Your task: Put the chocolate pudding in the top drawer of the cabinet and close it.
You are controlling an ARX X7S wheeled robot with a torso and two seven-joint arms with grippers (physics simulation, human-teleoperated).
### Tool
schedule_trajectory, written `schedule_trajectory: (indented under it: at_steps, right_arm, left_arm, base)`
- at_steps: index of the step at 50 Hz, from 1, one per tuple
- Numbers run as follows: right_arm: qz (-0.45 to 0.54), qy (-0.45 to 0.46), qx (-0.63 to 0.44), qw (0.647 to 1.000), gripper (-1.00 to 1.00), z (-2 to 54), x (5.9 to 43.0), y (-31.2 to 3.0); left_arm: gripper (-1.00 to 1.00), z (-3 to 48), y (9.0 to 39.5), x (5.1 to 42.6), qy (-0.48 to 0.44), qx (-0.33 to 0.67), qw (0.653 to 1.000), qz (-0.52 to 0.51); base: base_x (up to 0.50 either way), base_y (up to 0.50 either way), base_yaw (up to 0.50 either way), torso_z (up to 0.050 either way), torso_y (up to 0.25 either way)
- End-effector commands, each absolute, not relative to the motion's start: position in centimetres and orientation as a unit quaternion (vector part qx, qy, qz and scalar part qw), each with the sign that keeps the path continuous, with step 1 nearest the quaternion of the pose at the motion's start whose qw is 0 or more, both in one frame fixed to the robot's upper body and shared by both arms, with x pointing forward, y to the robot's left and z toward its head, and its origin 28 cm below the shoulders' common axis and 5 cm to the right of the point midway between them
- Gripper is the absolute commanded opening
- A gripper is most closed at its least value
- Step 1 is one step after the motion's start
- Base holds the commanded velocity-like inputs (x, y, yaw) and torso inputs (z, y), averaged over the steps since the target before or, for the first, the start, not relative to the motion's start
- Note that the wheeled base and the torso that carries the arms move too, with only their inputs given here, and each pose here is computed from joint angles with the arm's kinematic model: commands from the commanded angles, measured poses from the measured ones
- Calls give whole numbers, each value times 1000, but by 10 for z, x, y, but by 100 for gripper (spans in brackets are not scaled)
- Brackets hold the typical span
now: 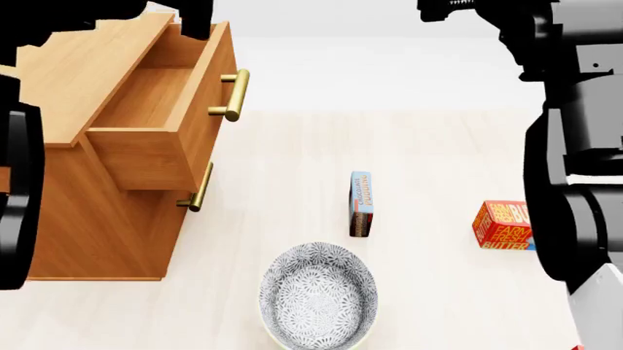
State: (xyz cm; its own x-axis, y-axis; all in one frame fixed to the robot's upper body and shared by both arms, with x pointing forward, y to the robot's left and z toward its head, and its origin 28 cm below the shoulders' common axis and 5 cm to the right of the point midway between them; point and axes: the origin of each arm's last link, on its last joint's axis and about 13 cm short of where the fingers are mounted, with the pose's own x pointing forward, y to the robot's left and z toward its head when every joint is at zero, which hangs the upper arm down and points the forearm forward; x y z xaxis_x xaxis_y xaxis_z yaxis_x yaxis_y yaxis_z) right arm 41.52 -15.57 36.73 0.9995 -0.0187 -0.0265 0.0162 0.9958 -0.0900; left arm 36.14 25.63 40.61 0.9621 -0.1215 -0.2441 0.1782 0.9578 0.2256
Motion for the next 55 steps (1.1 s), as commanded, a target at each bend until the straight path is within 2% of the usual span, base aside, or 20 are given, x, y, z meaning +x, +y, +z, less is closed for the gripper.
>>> schedule_trajectory:
  at_steps: [1, 17, 55]
  right_arm:
    - [-8, 22, -44, 999, 100, 361, 414, -157]
    - [-6, 28, -46, 999, 100, 355, 415, -157]
    - [-5, 38, -51, 998, 100, 347, 421, -154]
  left_arm:
    - [100, 394, 259, 346, 190, 146, 966, -95]
    - [100, 385, 255, 340, 224, 134, 958, -121]
    - [100, 343, 245, 367, 276, 105, 947, -128]
  base:
    - [0, 0, 0, 0, 0]
    - [0, 0, 0, 0, 0]
    - [0, 0, 0, 0, 0]
